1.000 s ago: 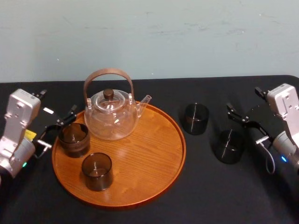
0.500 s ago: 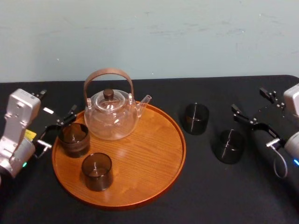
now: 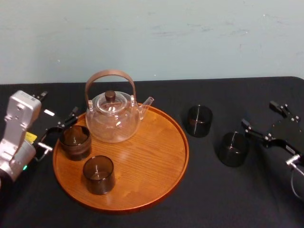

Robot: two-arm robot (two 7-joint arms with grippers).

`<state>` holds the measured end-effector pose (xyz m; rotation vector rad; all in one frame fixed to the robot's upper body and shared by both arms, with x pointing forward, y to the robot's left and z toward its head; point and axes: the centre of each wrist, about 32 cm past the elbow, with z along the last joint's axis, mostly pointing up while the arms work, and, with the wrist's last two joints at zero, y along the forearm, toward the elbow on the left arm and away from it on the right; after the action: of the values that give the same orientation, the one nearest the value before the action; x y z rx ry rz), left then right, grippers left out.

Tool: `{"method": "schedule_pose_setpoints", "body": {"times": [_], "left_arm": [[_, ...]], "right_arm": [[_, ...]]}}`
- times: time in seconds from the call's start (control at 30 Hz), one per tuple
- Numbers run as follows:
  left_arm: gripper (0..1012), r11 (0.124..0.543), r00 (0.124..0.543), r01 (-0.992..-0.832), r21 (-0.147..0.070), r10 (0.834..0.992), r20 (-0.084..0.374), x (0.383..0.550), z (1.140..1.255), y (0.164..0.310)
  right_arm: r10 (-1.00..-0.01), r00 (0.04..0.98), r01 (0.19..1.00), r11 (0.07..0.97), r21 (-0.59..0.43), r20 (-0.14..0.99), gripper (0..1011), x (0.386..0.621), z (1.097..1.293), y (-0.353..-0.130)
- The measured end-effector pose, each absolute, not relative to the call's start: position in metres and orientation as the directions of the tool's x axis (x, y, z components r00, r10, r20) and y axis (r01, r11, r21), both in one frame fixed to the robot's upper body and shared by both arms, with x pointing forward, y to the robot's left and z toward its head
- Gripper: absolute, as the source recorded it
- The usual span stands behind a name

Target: Pick up the glass from the table and place it on the tray.

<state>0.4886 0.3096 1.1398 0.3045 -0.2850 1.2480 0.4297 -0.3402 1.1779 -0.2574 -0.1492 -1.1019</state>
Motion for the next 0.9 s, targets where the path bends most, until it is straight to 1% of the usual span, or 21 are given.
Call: {"method": "schedule_pose_setpoints", "body": {"times": [0.43, 0.9], "left_arm": [[1001, 0.287, 0.292, -0.955, 0.070, 0.880, 0.374, 0.489, 1.140, 0.310], [1001, 0.287, 0.292, -0.955, 0.070, 0.880, 0.374, 0.489, 1.140, 0.310]], "right_arm": [[-0.837, 0.509, 0.856, 0.468, -0.219, 0.200, 1002, 0.408, 1.182, -0.340], [-0.820, 0.544, 0.821, 0.476, -0.314, 0.178, 1002, 0.401, 1.180, -0.339]]}}
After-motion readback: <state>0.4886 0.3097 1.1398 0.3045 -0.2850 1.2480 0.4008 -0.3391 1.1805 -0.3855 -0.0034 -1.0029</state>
